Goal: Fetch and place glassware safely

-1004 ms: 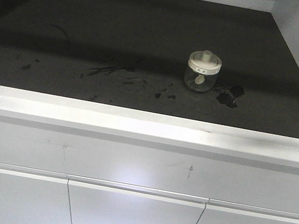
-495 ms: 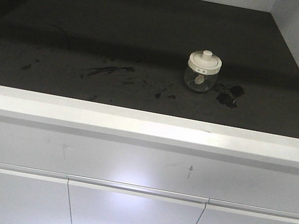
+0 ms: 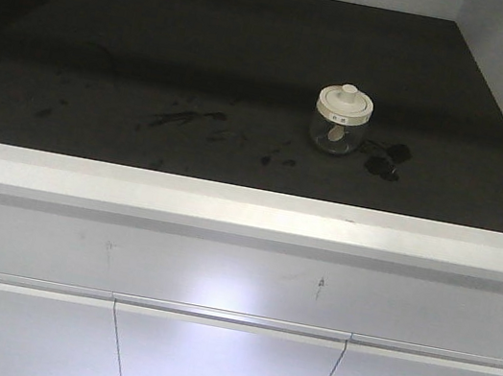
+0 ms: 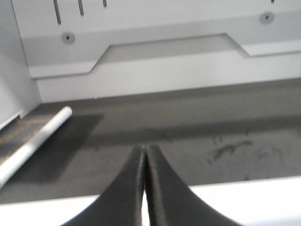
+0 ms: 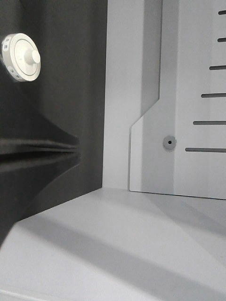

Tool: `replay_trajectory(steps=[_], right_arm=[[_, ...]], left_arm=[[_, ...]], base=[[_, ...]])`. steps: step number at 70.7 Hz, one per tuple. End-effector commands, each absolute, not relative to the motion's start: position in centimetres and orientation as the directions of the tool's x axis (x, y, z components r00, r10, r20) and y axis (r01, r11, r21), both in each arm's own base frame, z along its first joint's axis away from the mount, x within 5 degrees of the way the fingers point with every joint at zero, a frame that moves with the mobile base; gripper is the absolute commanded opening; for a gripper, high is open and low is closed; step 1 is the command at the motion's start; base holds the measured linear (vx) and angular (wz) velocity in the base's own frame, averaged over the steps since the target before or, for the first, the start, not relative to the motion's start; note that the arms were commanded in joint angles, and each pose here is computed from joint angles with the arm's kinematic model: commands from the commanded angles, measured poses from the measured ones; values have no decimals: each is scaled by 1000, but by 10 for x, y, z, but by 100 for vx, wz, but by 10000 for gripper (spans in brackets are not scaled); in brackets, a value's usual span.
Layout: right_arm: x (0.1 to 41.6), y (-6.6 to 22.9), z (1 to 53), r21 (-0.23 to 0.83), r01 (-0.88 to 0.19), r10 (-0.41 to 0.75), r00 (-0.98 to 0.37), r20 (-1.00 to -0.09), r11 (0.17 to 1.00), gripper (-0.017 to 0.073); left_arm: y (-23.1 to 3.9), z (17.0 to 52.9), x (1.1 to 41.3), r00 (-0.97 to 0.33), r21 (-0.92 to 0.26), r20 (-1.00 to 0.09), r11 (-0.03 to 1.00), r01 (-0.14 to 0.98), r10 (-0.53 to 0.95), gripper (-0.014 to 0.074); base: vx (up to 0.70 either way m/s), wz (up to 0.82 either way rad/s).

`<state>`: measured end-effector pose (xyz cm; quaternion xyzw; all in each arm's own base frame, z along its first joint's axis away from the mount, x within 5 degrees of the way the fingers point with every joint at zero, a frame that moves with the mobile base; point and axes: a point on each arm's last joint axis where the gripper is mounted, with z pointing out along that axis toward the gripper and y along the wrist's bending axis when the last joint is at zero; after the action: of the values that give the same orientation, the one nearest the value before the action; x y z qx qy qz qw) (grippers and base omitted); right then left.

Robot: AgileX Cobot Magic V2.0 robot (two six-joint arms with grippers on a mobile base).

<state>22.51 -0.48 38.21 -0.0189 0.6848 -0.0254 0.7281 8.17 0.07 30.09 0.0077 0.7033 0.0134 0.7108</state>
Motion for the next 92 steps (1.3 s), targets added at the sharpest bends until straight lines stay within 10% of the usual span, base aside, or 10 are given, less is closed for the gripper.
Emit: replay_trajectory(steps=[1,92], right_arm=[[220,-4,402,-64,12,-65,175,-982,998,-1],[234,8,394,-70,-48,-61,173,-983,996,74]], left_arm=[[0,300,70,68,14,-998,1000,-3,14,-7],[1,265,47,-18,5,-1000,1000,-10,5,-7]], base=[[0,0],[0,0]])
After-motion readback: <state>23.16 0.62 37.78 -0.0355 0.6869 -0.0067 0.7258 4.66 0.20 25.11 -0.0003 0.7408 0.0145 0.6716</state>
